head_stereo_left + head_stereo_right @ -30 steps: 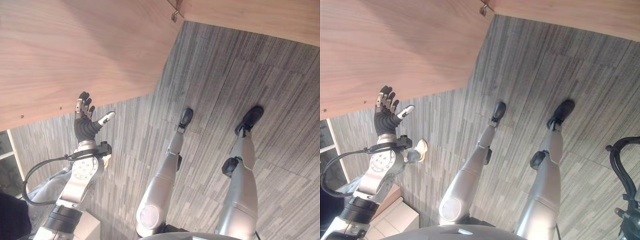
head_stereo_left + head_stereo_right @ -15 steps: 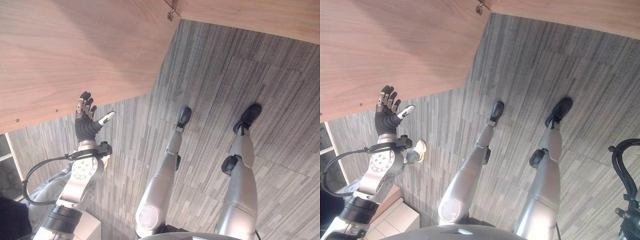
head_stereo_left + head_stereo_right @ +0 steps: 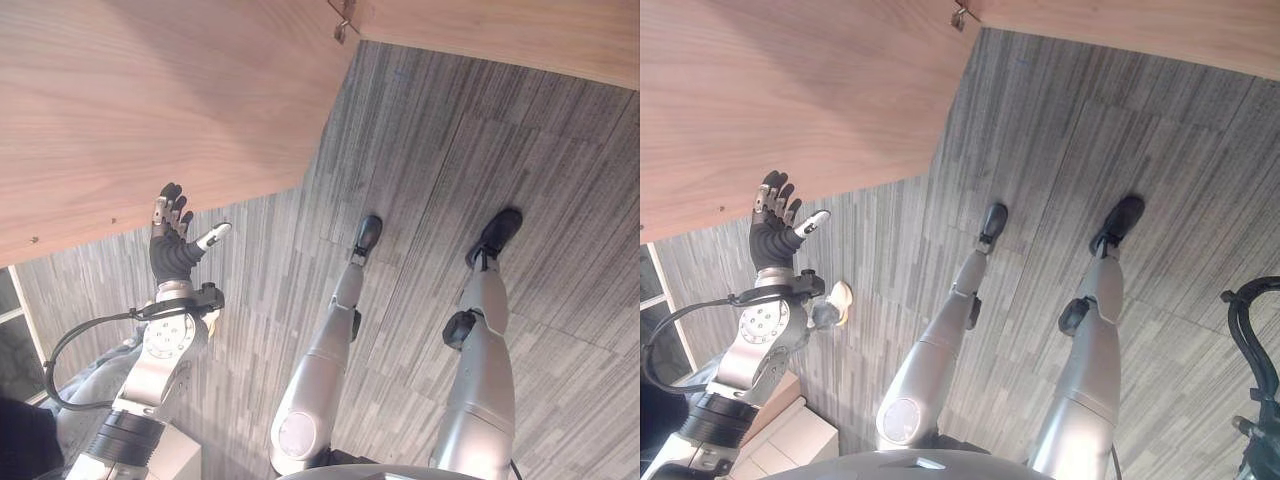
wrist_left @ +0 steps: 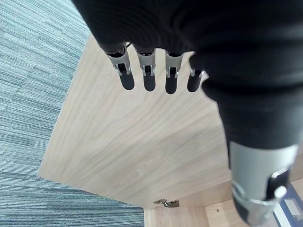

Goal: Put the empty folder in the office cabinet

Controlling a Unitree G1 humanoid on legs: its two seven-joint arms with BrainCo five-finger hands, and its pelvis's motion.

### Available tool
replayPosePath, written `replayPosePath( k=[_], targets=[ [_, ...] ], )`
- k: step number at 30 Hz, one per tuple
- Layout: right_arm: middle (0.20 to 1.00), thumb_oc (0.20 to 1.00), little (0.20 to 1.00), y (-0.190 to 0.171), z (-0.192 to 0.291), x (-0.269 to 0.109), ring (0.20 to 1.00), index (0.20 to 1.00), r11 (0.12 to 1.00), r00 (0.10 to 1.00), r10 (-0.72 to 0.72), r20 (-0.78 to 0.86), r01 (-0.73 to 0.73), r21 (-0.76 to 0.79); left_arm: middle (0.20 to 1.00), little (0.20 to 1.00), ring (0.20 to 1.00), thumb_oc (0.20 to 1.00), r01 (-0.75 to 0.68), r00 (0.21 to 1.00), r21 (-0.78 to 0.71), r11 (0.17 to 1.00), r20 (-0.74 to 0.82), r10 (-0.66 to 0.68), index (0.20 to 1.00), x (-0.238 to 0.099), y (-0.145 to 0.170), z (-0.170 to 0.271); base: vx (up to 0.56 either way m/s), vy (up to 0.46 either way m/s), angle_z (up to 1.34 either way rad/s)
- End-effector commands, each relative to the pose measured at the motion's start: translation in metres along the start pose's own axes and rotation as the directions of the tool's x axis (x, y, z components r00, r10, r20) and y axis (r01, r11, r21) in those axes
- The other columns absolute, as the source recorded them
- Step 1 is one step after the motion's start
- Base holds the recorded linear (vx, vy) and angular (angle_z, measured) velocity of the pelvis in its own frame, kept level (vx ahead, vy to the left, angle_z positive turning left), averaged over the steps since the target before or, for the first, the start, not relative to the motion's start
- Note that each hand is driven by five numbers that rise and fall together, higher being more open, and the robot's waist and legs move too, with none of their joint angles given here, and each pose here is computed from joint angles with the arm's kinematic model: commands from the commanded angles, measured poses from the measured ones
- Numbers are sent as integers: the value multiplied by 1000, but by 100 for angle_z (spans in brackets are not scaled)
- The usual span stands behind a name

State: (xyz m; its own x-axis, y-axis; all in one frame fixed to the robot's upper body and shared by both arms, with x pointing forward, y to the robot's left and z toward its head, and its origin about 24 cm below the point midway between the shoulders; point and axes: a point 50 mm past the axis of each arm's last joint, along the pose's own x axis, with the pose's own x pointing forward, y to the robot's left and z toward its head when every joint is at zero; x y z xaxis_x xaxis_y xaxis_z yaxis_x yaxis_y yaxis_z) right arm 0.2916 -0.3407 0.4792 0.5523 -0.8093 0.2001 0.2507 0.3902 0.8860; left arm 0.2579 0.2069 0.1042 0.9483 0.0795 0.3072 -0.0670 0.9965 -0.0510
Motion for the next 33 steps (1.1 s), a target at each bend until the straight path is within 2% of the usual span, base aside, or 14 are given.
replayPosePath(
  k=[1,5,7,14,15,16,17,30,33],
  targets=[
    [1000,1000,1000,-49,-45,11,1000,1000,935,977,-213,19,209,-286,1000,1000,1000,1000,-5,999,7,1000,-53,5,1000,-19,-3,-8,0,0,0],
    [1000,1000,1000,-58,-50,11,1000,1000,917,963,-268,3,257,-304,1000,1000,1000,1000,-1,999,10,1000,-50,1,1000,-19,-5,-8,0,0,0],
    [1000,1000,1000,-70,-62,12,1000,1000,881,949,-314,-9,288,-376,1000,1000,1000,1000,4,999,6,1000,-50,-4,1000,-19,-9,-8,0,0,0],
    [1000,1000,1000,-66,-78,8,1000,1000,879,960,-276,-54,230,-418,1000,1000,1000,1000,-4,1000,8,1000,-23,5,1000,-15,-8,-3,0,0,0],
    [583,583,583,-61,-82,5,583,583,887,966,-251,-70,200,-416,1000,1000,1000,1000,-10,1000,7,1000,-14,10,1000,-15,-7,-2,0,0,0],
    [583,583,583,-61,-82,5,583,583,887,966,-251,-70,200,-416,1000,1000,1000,1000,-10,1000,7,1000,-14,10,1000,-15,-7,-2,0,0,0],
    [200,200,200,-56,-84,3,200,200,896,971,-226,-78,176,-407,1000,1000,1000,1000,-18,1000,4,1000,-13,18,1000,-14,-6,-2,0,0,0],
    [200,200,200,-43,-75,4,200,200,922,989,-138,-45,112,-371,1000,1000,1000,1000,-50,998,5,999,-26,51,1000,-14,3,-5,0,1,0],
    [200,200,200,-32,-78,-1,200,200,926,996,-62,-57,36,-376,1000,1000,1000,1000,-51,998,13,999,-32,51,1000,-13,5,-6,0,0,0]
  ],
)
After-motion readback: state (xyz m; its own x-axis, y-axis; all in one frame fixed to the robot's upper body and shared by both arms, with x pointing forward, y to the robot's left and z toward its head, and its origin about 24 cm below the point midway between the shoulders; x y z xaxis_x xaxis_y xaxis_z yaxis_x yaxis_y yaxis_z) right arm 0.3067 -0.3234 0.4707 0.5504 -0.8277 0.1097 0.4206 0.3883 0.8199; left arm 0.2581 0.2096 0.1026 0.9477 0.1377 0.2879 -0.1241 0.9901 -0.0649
